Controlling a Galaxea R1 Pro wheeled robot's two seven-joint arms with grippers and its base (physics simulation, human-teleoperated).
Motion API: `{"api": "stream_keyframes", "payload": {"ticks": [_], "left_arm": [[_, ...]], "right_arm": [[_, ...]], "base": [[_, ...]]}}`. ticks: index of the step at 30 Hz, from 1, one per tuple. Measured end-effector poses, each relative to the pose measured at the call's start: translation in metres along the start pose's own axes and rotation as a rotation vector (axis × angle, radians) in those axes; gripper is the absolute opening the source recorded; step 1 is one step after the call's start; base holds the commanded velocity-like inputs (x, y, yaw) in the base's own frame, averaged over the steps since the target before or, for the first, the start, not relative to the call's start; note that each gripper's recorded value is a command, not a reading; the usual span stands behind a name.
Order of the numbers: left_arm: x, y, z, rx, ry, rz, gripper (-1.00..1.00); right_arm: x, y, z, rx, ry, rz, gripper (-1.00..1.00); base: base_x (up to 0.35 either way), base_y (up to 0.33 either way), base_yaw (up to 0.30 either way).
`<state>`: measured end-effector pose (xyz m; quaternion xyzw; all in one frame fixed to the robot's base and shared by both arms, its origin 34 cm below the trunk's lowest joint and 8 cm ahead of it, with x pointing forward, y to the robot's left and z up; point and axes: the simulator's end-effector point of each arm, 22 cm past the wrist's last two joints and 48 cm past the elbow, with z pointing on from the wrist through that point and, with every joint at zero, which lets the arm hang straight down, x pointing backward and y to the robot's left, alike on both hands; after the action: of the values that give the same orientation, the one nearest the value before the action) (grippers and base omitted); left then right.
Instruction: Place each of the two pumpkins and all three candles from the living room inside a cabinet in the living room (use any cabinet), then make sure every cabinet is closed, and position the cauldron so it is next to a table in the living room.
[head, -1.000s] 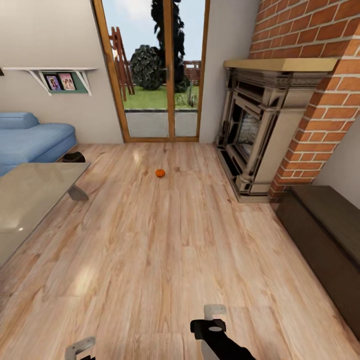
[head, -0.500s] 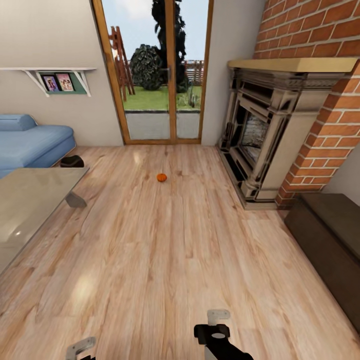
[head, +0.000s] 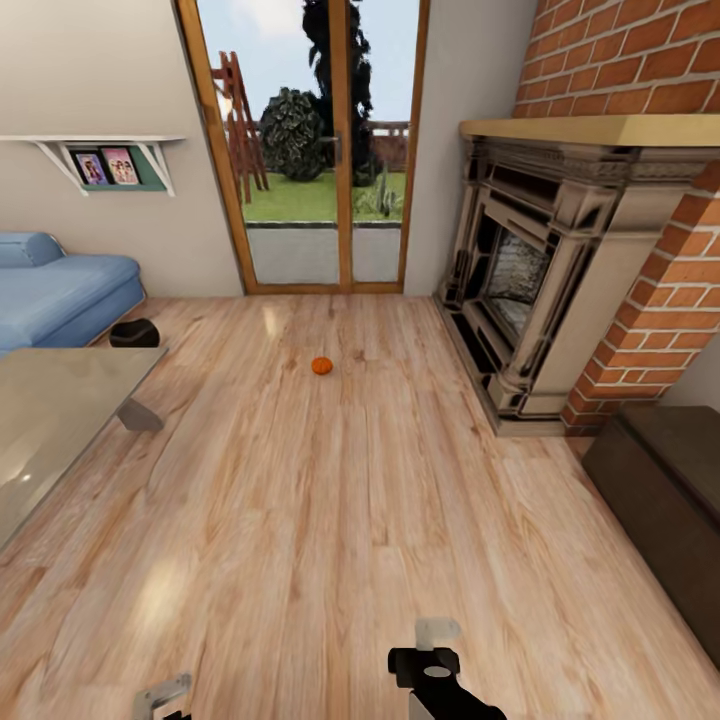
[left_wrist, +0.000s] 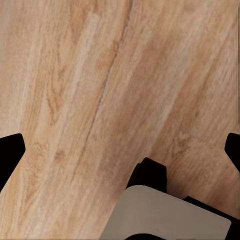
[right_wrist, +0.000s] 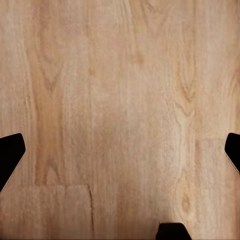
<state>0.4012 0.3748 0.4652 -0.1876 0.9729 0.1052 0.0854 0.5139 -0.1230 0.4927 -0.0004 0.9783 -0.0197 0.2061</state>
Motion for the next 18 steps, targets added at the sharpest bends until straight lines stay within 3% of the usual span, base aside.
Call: {"api": "stream_keyframes", "payload": {"ticks": [18], "left_arm": [[-0.0005,0.0,-0.0003,0.0,-0.001,0.0,1.0]], "right_arm": [[-0.0007,0.0003,-0.0004,-0.001,0.0,0.002,1.0]], "base": [[0.33,0.0,0.0]]}}
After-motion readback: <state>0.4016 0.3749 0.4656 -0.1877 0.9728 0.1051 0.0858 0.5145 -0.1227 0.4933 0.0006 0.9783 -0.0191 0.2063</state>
